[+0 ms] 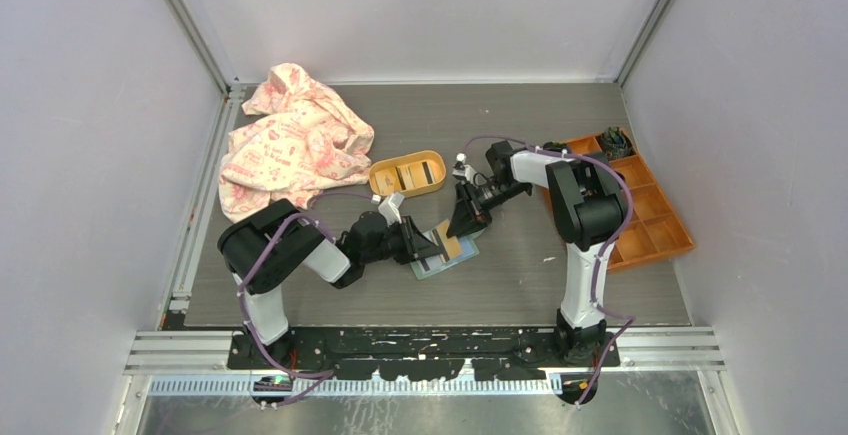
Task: Put the credit cards into the card holder
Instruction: Turn over the card slot in the card holder.
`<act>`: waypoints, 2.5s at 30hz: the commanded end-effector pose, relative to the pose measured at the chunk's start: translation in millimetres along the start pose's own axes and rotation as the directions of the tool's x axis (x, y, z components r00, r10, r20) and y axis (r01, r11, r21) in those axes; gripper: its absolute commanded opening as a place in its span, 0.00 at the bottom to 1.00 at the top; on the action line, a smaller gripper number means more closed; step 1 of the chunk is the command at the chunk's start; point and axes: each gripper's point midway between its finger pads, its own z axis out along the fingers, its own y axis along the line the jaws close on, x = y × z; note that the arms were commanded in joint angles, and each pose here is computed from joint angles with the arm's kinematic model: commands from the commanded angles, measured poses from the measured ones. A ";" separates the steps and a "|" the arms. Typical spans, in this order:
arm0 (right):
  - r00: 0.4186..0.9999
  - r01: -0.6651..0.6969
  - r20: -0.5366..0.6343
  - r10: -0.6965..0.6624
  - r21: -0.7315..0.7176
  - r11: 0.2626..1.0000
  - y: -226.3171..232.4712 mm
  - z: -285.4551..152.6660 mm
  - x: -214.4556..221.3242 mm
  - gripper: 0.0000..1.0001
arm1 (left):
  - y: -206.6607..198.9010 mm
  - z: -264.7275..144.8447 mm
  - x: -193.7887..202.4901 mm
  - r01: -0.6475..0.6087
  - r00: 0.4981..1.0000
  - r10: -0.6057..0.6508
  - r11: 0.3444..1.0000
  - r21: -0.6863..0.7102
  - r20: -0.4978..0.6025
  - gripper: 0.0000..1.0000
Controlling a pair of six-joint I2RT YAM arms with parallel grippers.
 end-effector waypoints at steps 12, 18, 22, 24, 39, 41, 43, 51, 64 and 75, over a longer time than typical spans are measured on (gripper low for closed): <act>0.999 0.040 0.028 -0.040 0.017 0.999 8.9 5.4 -8.6 0.28 | -11.4 -21.2 -8.9 -0.065 0.997 0.065 0.998 -0.016 0.038 0.28; 0.999 0.038 0.032 -0.038 0.013 0.999 16.5 8.2 -10.3 0.29 | -3.9 -37.3 -11.6 -0.101 0.994 0.106 0.989 -0.103 0.040 0.24; 0.998 0.061 0.028 -0.061 0.009 0.998 22.9 10.5 -9.8 0.31 | 0.7 -44.9 -13.7 -0.123 0.991 0.130 0.981 -0.151 0.039 0.19; 0.997 0.072 0.023 -0.072 0.004 0.997 26.9 12.6 -8.4 0.32 | 2.9 -47.4 -14.9 -0.136 0.989 0.144 0.976 -0.171 0.039 0.18; 0.980 0.167 0.051 -0.193 0.322 0.932 -3.4 -1.4 -19.0 0.18 | -0.3 -23.6 -17.8 -0.161 0.987 0.159 0.970 -0.180 -0.025 0.12; 0.977 0.174 0.054 -0.206 0.350 0.921 -3.7 -5.1 -20.5 0.15 | 0.2 -23.4 -17.6 -0.163 0.987 0.160 0.969 -0.183 -0.027 0.12; 0.974 0.177 0.062 -0.217 0.384 0.906 -5.1 -10.0 -22.5 0.13 | 0.8 -23.4 -17.8 -0.163 0.987 0.161 0.969 -0.186 -0.028 0.12; 0.953 0.253 0.034 -0.302 0.461 0.850 -6.0 -15.3 -22.7 0.14 | 1.2 -21.4 -16.9 -0.160 0.987 0.157 0.970 -0.181 -0.030 0.12; 0.931 0.346 -0.031 -0.363 0.384 0.856 23.2 5.2 -9.2 0.37 | -6.5 -39.2 -21.2 -0.173 0.984 0.176 0.968 -0.181 0.002 0.17; 0.915 0.400 -0.069 -0.399 0.294 0.868 45.1 22.3 4.9 0.44 | -18.5 -76.0 -29.5 -0.214 0.970 0.230 0.961 -0.174 0.082 0.21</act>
